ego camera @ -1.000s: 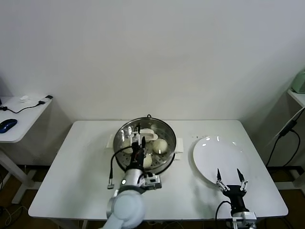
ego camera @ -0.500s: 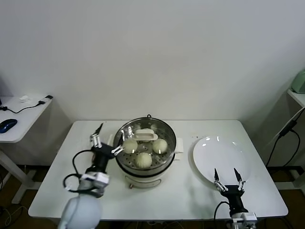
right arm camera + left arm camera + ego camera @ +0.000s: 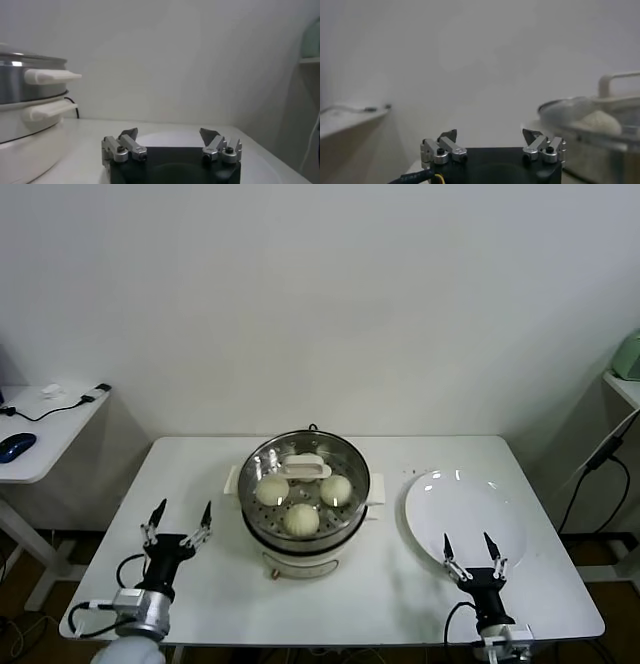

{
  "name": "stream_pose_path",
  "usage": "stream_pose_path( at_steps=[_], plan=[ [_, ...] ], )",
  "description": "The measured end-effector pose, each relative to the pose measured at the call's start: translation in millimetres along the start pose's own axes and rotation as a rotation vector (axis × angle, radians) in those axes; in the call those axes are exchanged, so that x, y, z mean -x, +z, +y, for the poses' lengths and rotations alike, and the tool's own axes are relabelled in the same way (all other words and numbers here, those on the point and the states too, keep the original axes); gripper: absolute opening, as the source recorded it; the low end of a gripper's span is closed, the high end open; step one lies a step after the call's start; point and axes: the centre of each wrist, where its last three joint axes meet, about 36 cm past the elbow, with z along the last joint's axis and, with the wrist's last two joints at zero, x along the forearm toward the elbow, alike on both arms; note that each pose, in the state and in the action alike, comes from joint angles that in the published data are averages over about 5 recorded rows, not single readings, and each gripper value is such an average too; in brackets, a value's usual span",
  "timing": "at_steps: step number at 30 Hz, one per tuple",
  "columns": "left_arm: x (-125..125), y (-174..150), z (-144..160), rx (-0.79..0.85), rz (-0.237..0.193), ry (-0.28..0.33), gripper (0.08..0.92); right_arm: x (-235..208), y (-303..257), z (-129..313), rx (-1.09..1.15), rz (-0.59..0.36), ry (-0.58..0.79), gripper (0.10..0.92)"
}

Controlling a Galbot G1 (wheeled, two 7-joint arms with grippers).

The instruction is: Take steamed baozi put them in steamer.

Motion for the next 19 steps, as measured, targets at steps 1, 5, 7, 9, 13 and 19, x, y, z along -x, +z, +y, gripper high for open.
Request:
stream_pose_path(
  at_steps=[1,5,7,9,13,19],
  plan=[
    [-1.9,6.3,1.7,-0.011,0.008,-0.006,0.823,0.4,0.5,0.1,0.0,0.001,0.0,0.823],
    [-8.6,27.6,6.0,-0.033,0.034,-0.022,0.823,0.9,2.6,1.0,0.003,0.006,0.0,0.823],
    [-11.7,35.0,7.0,-0.038,0.041,-0.027,0.823,0.4,3.6,1.6,0.004,0.01,-0.001,0.823],
    [-14.3,40.5,7.8,-0.043,0.044,-0.031,0.823,-0.1,4.5,1.8,0.005,0.013,-0.003,0.823],
    [-17.9,49.0,9.6,-0.05,0.043,-0.037,0.823,-0.7,6.2,1.6,0.005,0.019,-0.004,0.823],
    [-21.6,56.7,11.4,-0.055,0.049,-0.042,0.823,-1.7,8.1,2.2,0.006,0.026,-0.008,0.823]
  ],
)
